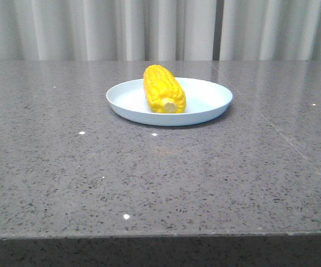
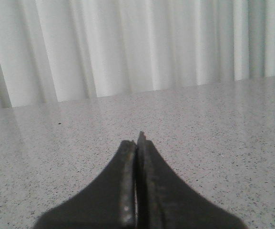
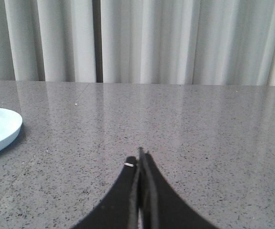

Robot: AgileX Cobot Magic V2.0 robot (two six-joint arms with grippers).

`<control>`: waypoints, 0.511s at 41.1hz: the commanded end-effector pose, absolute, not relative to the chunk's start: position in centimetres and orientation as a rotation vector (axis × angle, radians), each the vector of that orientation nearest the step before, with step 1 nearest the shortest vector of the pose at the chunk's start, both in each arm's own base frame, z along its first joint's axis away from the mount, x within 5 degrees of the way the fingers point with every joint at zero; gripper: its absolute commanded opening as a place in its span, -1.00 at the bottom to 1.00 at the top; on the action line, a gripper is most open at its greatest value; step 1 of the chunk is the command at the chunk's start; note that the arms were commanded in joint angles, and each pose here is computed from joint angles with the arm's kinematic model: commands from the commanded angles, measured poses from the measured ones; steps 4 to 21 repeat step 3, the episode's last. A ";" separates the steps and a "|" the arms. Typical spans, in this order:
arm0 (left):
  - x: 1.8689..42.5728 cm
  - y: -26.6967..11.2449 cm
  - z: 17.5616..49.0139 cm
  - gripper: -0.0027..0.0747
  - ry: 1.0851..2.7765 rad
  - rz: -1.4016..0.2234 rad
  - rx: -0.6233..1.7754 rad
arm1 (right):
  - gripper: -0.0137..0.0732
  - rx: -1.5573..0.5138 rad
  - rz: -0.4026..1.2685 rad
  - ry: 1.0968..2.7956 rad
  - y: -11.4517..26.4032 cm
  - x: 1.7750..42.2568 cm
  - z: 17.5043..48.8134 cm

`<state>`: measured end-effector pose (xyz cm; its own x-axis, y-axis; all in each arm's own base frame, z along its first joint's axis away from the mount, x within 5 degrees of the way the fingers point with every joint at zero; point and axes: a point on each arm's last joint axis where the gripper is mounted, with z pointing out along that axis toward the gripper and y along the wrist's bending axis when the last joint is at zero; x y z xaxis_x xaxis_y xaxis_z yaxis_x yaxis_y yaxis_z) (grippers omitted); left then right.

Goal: Place corn on plate with both arms

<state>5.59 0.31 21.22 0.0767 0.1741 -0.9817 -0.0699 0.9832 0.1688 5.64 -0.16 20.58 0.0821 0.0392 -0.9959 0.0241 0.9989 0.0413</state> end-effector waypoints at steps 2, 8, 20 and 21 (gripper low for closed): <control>5.3 0.3 21.8 -0.98 1.394 0.174 0.071 | -0.84 0.033 0.011 1.376 -0.1 5.3 21.7; 5.3 0.3 21.8 -0.98 1.394 0.174 0.071 | -0.84 0.033 0.011 1.376 -0.1 5.3 21.7; 5.3 0.3 21.8 -0.98 1.394 0.174 0.071 | -0.84 0.033 0.011 1.376 -0.1 5.3 21.7; 5.3 0.3 21.8 -0.98 1.394 0.174 0.071 | -0.84 0.033 0.011 1.376 -0.1 5.3 21.7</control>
